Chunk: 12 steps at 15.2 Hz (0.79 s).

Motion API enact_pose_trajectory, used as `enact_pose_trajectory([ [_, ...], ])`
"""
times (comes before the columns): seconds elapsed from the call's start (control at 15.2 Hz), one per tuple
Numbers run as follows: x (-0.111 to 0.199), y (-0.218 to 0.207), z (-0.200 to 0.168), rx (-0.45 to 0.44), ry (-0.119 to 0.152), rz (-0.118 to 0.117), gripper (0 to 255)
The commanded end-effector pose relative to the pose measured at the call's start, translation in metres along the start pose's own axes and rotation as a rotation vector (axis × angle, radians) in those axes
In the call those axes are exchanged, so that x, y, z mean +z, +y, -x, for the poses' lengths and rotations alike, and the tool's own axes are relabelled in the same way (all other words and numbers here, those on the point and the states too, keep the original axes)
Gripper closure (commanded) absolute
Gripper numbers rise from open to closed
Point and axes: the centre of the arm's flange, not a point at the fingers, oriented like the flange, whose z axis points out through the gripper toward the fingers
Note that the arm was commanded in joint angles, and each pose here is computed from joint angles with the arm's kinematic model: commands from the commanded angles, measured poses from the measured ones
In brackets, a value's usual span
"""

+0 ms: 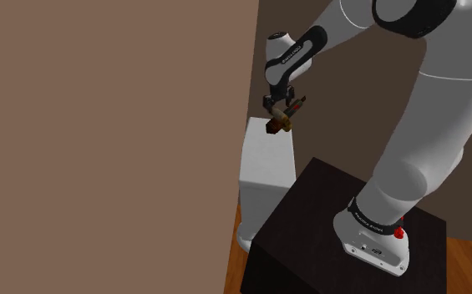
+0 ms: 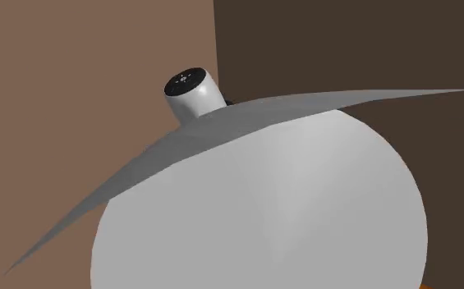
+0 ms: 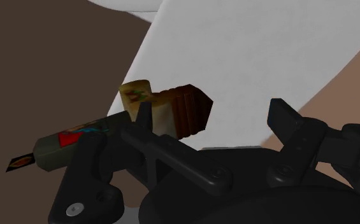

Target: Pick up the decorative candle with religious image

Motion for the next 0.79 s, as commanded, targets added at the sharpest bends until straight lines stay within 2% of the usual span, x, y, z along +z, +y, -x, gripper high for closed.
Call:
enact_pose_trajectory([
  [0.0, 0.02, 0.011, -0.017, 0.028, -0.006, 0.024, 0],
  [0.4, 0.077, 0.046, -0.055, 0.11, -0.025, 0.093, 0],
  [0.73, 0.101, 0.043, -0.057, 0.116, -0.027, 0.098, 0],
])
